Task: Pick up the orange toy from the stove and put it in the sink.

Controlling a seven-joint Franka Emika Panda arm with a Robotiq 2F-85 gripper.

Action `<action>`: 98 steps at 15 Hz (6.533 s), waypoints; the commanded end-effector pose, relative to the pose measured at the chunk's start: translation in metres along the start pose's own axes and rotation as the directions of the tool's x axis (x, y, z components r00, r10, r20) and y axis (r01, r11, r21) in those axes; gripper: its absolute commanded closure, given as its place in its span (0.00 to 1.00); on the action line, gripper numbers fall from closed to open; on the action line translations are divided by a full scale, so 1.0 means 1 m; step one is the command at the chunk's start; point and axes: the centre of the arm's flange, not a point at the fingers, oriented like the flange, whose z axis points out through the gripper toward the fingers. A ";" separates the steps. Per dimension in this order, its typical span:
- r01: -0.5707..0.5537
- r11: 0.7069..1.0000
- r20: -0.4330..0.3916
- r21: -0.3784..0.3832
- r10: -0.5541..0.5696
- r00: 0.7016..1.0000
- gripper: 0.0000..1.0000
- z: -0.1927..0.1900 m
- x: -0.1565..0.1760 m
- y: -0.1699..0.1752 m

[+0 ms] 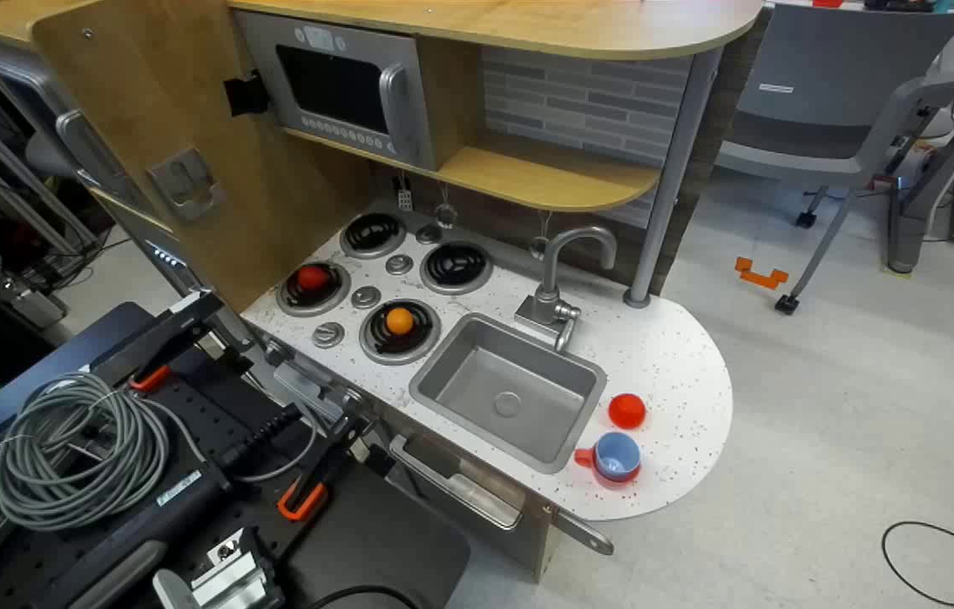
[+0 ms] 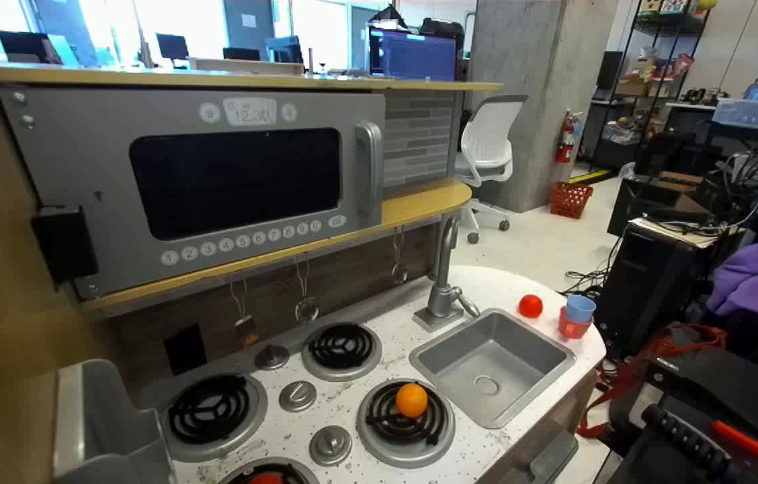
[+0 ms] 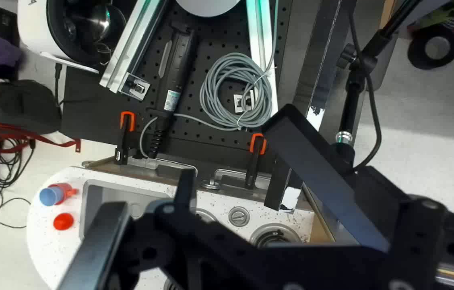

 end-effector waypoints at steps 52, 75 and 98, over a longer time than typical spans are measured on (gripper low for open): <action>-0.129 0.960 -0.427 0.248 0.227 0.875 0.00 0.145 0.141 0.171; -0.114 0.972 -0.206 0.207 0.157 0.966 0.00 0.363 0.286 0.159; -0.135 0.980 -0.116 0.148 0.152 0.982 0.00 0.453 0.370 0.138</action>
